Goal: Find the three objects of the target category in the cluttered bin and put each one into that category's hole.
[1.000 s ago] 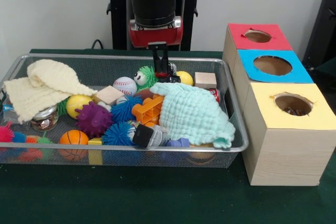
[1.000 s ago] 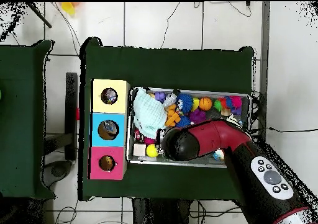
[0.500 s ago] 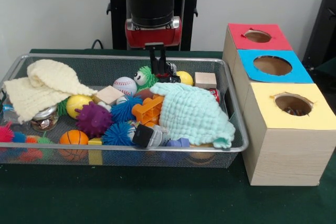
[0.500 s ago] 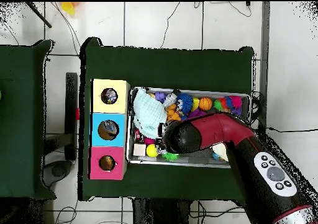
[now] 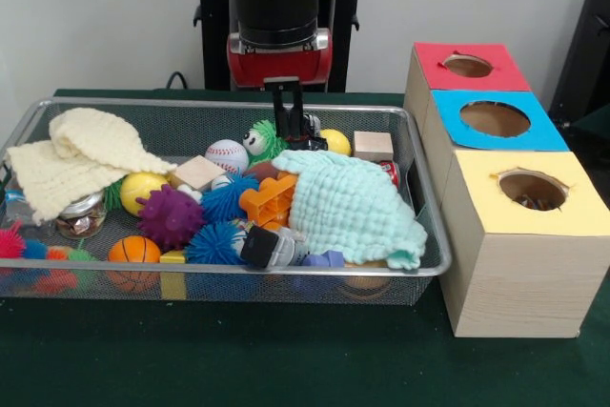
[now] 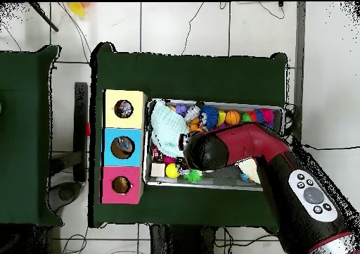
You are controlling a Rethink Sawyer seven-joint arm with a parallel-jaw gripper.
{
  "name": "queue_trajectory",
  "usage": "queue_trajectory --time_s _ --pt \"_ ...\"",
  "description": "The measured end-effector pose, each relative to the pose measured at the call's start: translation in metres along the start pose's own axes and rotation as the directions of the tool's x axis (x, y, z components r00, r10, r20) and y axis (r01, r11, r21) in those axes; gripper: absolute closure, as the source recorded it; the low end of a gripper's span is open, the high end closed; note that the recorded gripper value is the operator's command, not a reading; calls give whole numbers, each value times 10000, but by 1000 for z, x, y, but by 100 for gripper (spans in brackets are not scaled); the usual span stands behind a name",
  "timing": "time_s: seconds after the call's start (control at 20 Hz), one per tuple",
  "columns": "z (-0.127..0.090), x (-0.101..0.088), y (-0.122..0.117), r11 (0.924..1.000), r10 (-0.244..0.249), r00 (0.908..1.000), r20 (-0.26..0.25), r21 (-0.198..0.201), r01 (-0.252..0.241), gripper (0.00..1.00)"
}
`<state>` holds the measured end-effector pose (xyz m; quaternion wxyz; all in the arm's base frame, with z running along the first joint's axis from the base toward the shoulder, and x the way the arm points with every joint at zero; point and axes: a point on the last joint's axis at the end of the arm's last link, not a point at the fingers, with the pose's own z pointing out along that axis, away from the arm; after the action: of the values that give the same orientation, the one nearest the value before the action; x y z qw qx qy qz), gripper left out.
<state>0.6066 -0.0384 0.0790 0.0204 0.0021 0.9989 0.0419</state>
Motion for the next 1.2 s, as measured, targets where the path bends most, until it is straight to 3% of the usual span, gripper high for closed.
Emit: queue_trajectory --time_s 0.35,0.65,1.2 --pt "-5 -13 4 9999 85 9998 197 -88 -84 100" --pt "-17 -25 24 9995 101 9998 148 -315 -97 100" --pt "-34 -32 71 9984 -523 9984 214 -213 528 100"
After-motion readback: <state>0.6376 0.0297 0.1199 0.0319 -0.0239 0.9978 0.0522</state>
